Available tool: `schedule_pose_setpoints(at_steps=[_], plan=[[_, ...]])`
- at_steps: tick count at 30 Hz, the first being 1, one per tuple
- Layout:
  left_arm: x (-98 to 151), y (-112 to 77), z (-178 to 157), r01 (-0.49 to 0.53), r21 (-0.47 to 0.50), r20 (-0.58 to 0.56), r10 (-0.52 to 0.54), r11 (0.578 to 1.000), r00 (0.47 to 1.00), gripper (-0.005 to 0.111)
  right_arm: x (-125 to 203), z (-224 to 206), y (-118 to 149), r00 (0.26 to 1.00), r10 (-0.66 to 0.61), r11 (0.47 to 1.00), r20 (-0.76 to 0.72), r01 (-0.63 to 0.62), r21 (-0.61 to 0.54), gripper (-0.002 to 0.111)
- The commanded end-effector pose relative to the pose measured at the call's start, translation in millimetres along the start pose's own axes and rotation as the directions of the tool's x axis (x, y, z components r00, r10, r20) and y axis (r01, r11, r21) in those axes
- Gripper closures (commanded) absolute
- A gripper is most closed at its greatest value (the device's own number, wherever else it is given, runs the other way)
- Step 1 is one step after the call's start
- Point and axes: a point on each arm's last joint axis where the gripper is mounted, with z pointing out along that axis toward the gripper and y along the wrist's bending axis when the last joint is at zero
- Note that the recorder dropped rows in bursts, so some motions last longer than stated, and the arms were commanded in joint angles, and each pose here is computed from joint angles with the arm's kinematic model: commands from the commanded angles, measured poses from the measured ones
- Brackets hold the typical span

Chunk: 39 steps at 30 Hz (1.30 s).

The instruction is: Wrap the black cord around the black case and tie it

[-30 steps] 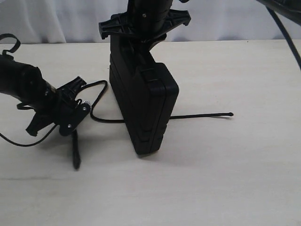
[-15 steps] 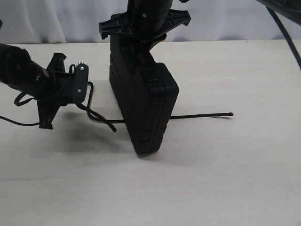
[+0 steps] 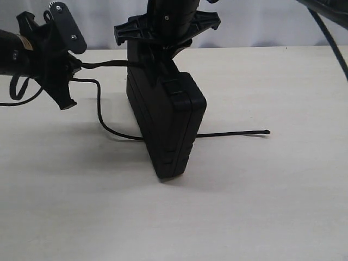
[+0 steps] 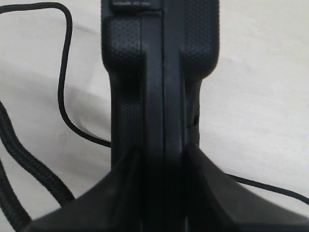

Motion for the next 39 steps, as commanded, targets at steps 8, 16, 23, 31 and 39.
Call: schedule_pose_setpoints(at_steps=[8,16,23,31,39], plan=[[-29,-19.2,-6,-0.121,0.006,0.082,0.12,0.993,0.989,0.107,-2,-10,-2,1.0,-0.009,1.0,0.028,0.009,-0.004,0.104],[-31,-18.7,-6,-0.168,-0.016,0.095,0.168,0.986,0.981,0.107,-2,-10,-1,1.0,-0.003,1.0,0.023,0.003,-0.019,0.104],[-24,-4.1,-6,-0.225,-0.096,0.096,0.234,0.97,0.968,0.107,-2,-10,-1,1.0,-0.003,1.0,0.023,0.003,-0.019,0.104],[-22,7.4,-7,-0.278,-0.18,0.116,0.301,0.944,0.946,0.107,-2,-10,-1,1.0,-0.005,1.0,0.023,0.005,-0.018,0.104],[-34,3.5,-3,-0.254,-0.23,0.182,0.298,0.939,0.937,0.107,-2,-10,-1,1.0,-0.002,1.0,0.022,0.003,-0.02,0.104]])
